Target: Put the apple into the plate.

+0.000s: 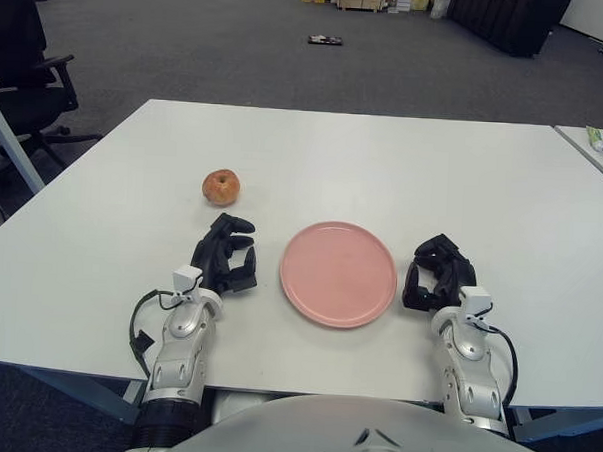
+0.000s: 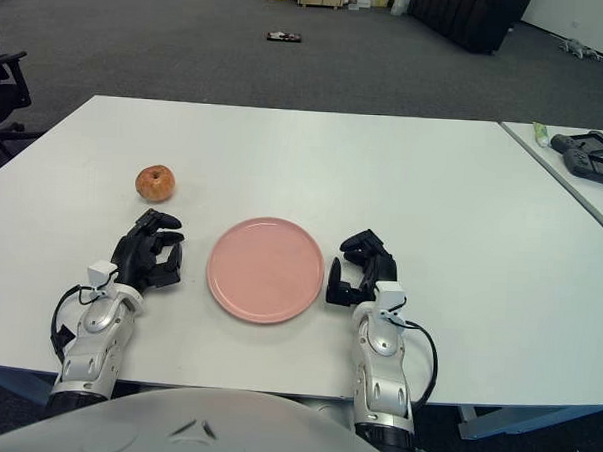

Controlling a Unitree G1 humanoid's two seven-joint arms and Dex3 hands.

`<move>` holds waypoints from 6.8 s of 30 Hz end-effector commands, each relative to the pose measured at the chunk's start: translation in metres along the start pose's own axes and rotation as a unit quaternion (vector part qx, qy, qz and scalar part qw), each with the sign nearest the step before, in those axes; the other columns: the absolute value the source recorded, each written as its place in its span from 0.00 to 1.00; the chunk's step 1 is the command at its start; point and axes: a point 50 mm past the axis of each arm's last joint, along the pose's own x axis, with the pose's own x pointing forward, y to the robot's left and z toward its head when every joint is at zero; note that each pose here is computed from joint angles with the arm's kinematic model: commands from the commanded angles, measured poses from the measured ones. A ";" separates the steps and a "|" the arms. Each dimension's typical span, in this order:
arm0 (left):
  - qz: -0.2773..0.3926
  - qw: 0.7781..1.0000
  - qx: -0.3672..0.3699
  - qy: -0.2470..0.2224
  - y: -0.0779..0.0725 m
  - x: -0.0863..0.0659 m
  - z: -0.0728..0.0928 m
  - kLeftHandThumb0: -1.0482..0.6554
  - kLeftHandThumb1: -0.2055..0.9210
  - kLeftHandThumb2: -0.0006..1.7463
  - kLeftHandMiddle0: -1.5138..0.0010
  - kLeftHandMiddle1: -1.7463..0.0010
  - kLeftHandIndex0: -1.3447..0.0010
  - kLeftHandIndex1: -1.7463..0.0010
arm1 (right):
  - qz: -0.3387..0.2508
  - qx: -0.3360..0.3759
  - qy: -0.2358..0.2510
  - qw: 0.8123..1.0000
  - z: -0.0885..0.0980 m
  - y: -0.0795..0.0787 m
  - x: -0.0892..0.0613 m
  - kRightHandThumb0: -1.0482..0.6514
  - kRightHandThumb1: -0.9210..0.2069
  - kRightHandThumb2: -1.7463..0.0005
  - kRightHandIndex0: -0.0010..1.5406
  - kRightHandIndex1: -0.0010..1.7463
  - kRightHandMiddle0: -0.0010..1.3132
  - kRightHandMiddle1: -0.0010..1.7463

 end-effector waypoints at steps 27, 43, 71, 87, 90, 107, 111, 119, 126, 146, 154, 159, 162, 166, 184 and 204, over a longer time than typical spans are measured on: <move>0.002 1.000 0.003 -0.004 0.000 -0.001 0.000 0.61 0.39 0.82 0.58 0.00 0.64 0.00 | -0.005 0.000 0.034 0.999 -0.010 -0.001 -0.004 0.61 0.89 0.00 0.61 1.00 0.54 0.94; 0.098 0.966 0.197 -0.133 -0.006 0.005 0.027 0.61 0.24 0.93 0.46 0.00 0.59 0.00 | -0.003 -0.002 0.034 0.999 -0.011 -0.001 -0.003 0.61 0.89 0.00 0.61 1.00 0.54 0.94; 0.117 0.827 0.465 -0.293 0.004 0.052 0.061 0.04 0.92 0.31 1.00 0.93 1.00 0.84 | -0.001 -0.011 0.032 0.999 -0.010 0.001 -0.001 0.61 0.89 0.00 0.61 1.00 0.55 0.94; 0.085 0.817 0.509 -0.256 0.004 0.081 0.069 0.00 0.78 0.24 1.00 1.00 1.00 1.00 | -0.003 -0.014 0.033 0.999 -0.011 0.000 -0.001 0.61 0.89 0.00 0.60 1.00 0.54 0.94; 0.078 0.814 0.517 -0.253 0.002 0.089 0.070 0.00 0.77 0.23 1.00 1.00 1.00 1.00 | -0.002 -0.014 0.033 0.999 -0.011 0.000 -0.001 0.61 0.89 0.00 0.60 1.00 0.54 0.94; 0.025 0.808 0.561 -0.181 0.007 0.118 0.051 0.04 0.71 0.31 1.00 1.00 1.00 1.00 | -0.010 -0.013 0.035 0.999 -0.011 -0.001 -0.001 0.61 0.89 0.00 0.61 1.00 0.55 0.94; 0.018 0.806 0.569 -0.162 0.009 0.121 0.046 0.05 0.69 0.34 1.00 1.00 1.00 1.00 | -0.009 -0.011 0.034 0.999 -0.011 -0.002 -0.001 0.61 0.89 0.00 0.61 1.00 0.55 0.94; 0.005 0.807 0.577 -0.127 0.013 0.124 0.040 0.05 0.70 0.36 1.00 1.00 1.00 1.00 | -0.012 -0.013 0.034 0.999 -0.011 -0.002 -0.001 0.61 0.89 0.00 0.61 1.00 0.55 0.94; -0.008 0.805 0.586 -0.094 0.017 0.125 0.036 0.05 0.73 0.37 1.00 1.00 1.00 1.00 | -0.014 -0.015 0.034 0.999 -0.011 -0.003 -0.002 0.61 0.89 0.00 0.61 1.00 0.54 0.94; 0.005 0.814 0.580 -0.024 0.034 0.125 0.029 0.07 0.74 0.39 1.00 1.00 1.00 1.00 | -0.015 -0.010 0.032 0.999 -0.010 -0.005 -0.003 0.61 0.89 0.00 0.61 1.00 0.55 0.94; 0.004 0.814 0.581 -0.002 0.037 0.126 0.027 0.09 0.73 0.43 1.00 1.00 0.99 0.99 | -0.015 -0.005 0.031 0.999 -0.010 -0.006 -0.003 0.61 0.89 0.00 0.61 1.00 0.55 0.94; -0.003 0.810 0.587 0.014 0.038 0.127 0.027 0.08 0.76 0.42 1.00 1.00 0.99 0.93 | -0.016 -0.003 0.032 0.999 -0.010 -0.006 -0.003 0.61 0.89 0.00 0.61 1.00 0.55 0.93; -0.008 0.805 0.593 0.023 0.039 0.129 0.029 0.08 0.77 0.42 1.00 1.00 1.00 0.90 | -0.018 -0.003 0.033 0.999 -0.010 -0.007 -0.003 0.61 0.90 0.00 0.61 1.00 0.55 0.93; -0.017 0.795 0.605 0.032 0.040 0.130 0.030 0.08 0.80 0.40 1.00 1.00 1.00 0.84 | -0.021 -0.002 0.032 0.999 -0.010 -0.007 -0.003 0.61 0.90 0.00 0.61 1.00 0.56 0.93; -0.051 0.763 0.641 0.062 0.038 0.140 0.041 0.12 0.79 0.41 1.00 0.75 1.00 0.56 | -0.027 0.001 0.029 0.999 -0.010 -0.009 -0.004 0.61 0.90 0.00 0.61 1.00 0.55 0.93; -0.093 0.708 0.698 0.053 0.034 0.144 0.048 0.20 0.62 0.56 0.94 0.25 0.96 0.09 | -0.039 -0.003 0.033 0.999 -0.011 -0.012 -0.005 0.61 0.89 0.00 0.61 1.00 0.55 0.93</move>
